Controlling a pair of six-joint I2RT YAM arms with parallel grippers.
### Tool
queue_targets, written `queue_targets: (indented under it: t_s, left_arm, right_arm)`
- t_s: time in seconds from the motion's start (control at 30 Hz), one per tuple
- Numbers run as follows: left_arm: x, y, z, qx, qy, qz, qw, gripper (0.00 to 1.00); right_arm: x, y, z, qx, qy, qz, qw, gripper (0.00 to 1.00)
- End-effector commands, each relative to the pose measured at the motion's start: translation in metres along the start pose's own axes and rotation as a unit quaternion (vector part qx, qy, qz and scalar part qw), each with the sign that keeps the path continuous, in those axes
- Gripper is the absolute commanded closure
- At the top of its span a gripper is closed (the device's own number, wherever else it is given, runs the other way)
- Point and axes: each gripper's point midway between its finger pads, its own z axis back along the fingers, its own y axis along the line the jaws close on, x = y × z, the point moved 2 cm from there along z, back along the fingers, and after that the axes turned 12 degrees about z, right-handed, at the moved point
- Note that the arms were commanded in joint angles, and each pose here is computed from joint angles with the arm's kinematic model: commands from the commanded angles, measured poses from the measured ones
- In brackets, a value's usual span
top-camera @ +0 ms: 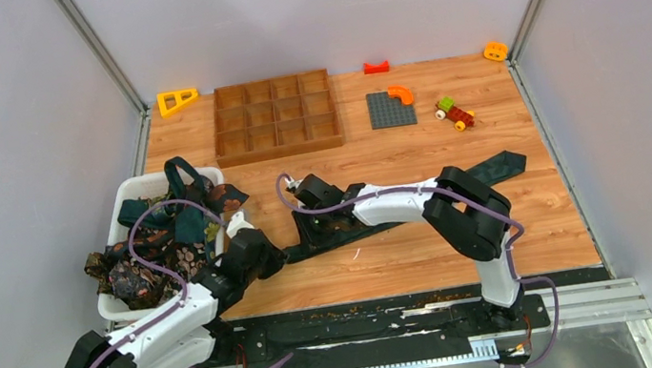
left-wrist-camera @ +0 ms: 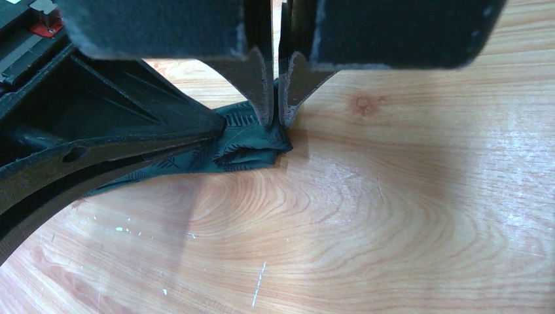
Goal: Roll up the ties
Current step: Roll the tie at the center of the board.
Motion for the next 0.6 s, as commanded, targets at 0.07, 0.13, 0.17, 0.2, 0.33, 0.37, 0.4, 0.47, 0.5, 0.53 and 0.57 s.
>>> queue_targets:
  t_s: [0.07, 0.13, 0.17, 0.2, 0.33, 0.37, 0.4, 0.47, 0.5, 0.53, 0.57]
  left_arm:
    - [0.014, -0.016, 0.006, -0.014, -0.024, -0.009, 1.0, 1.0]
    - [0.015, -0.018, 0.008, -0.017, -0.024, -0.008, 1.0, 1.0]
    - [0.015, -0.019, 0.009, -0.018, -0.024, -0.008, 1.0, 1.0]
    - [0.016, -0.021, 0.01, -0.02, -0.023, -0.009, 0.999, 1.0]
    - [0.018, -0.029, 0.014, -0.027, -0.022, -0.011, 0.999, 1.0]
    - [0.019, -0.03, 0.015, -0.028, -0.021, -0.011, 0.999, 1.0]
    - [0.019, -0.032, 0.015, -0.03, -0.021, -0.011, 0.999, 1.0]
    - [0.02, -0.035, 0.016, -0.033, -0.021, -0.011, 0.999, 1.0]
    - [0.02, -0.036, 0.016, -0.034, -0.02, -0.011, 0.999, 1.0]
    - [0.02, -0.037, 0.016, -0.035, -0.019, -0.01, 0.999, 1.0]
    - [0.02, -0.039, 0.016, -0.038, -0.018, -0.01, 0.999, 1.0]
  right_arm:
    - [0.01, 0.004, -0.004, 0.005, -0.013, 0.007, 1.0, 0.89]
    - [0.009, 0.003, -0.005, 0.004, -0.011, 0.006, 1.0, 0.9]
    - [0.008, 0.003, -0.005, 0.004, -0.01, 0.006, 1.0, 0.9]
    - [0.007, 0.002, -0.006, 0.003, -0.009, 0.005, 1.0, 0.9]
    - [0.007, 0.003, -0.006, 0.004, -0.009, 0.005, 1.0, 0.9]
    - [0.006, 0.003, -0.007, 0.005, -0.008, 0.004, 1.0, 0.9]
    - [0.008, 0.004, -0.007, 0.007, -0.01, 0.005, 1.0, 0.9]
    - [0.009, 0.005, -0.008, 0.01, -0.01, 0.005, 1.0, 0.9]
    - [0.01, 0.006, -0.009, 0.012, -0.01, 0.005, 1.0, 0.9]
    - [0.012, 0.007, -0.009, 0.014, -0.011, 0.005, 1.0, 0.91]
    - [0.014, 0.008, -0.009, 0.017, -0.013, 0.005, 1.0, 0.91]
